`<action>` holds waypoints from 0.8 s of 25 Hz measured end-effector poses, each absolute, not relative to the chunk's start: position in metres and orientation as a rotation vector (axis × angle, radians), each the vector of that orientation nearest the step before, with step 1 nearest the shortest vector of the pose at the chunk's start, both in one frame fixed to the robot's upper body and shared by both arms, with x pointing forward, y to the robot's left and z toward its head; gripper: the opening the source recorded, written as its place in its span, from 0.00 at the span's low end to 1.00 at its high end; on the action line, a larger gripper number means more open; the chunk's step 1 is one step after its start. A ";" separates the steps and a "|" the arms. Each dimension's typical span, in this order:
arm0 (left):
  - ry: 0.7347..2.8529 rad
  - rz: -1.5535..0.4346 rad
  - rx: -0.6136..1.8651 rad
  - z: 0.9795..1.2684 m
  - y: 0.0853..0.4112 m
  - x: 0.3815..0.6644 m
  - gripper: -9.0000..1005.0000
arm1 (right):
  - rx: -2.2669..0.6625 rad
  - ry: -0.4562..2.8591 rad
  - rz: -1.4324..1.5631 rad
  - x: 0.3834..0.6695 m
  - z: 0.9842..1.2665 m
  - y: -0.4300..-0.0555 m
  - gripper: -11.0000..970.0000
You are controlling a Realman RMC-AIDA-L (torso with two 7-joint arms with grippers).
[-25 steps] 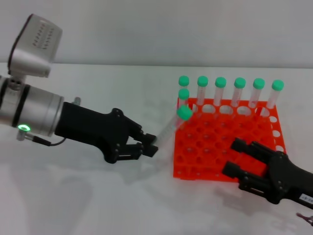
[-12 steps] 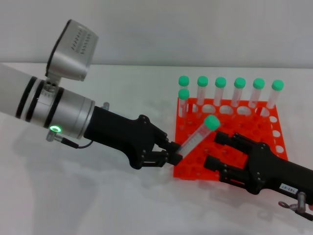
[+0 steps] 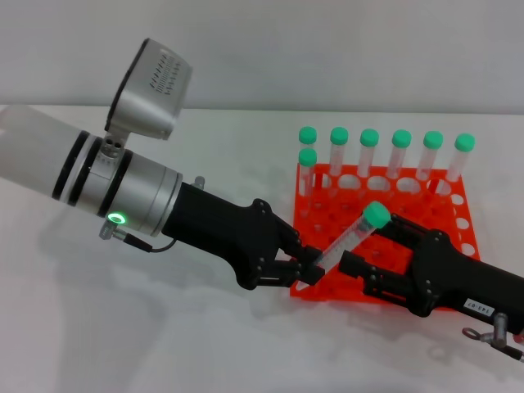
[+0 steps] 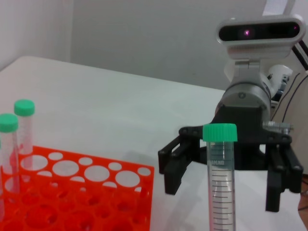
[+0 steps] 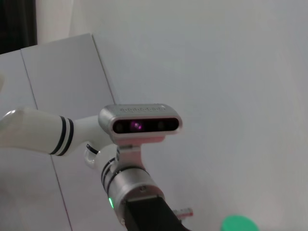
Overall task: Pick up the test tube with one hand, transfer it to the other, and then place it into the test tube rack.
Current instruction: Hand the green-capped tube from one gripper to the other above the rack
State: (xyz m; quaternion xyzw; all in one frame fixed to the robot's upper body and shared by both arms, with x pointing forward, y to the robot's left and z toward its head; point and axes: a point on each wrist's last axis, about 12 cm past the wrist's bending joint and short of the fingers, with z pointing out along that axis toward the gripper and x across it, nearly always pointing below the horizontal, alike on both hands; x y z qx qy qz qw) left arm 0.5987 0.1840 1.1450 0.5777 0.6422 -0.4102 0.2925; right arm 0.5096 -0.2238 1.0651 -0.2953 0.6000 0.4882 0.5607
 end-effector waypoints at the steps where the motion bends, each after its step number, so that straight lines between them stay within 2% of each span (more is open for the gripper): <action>1: 1.715 -1.091 1.542 1.145 0.183 0.599 0.19 | -0.697 1.410 1.152 0.510 1.066 -0.224 0.75; 9: 1.731 -1.073 1.574 1.141 0.174 0.602 0.19 | -0.713 1.388 1.158 0.511 1.069 -0.221 0.74; 12: 1.733 -1.068 1.584 1.141 0.171 0.603 0.19 | -0.715 1.388 1.156 0.512 1.070 -0.221 0.62; 17: 1.732 -1.070 1.587 1.140 0.168 0.603 0.19 | -0.714 1.393 1.154 0.513 1.070 -0.220 0.59; 20: 1.731 -1.068 1.589 1.141 0.167 0.603 0.19 | -0.719 1.396 1.158 0.513 1.070 -0.219 0.51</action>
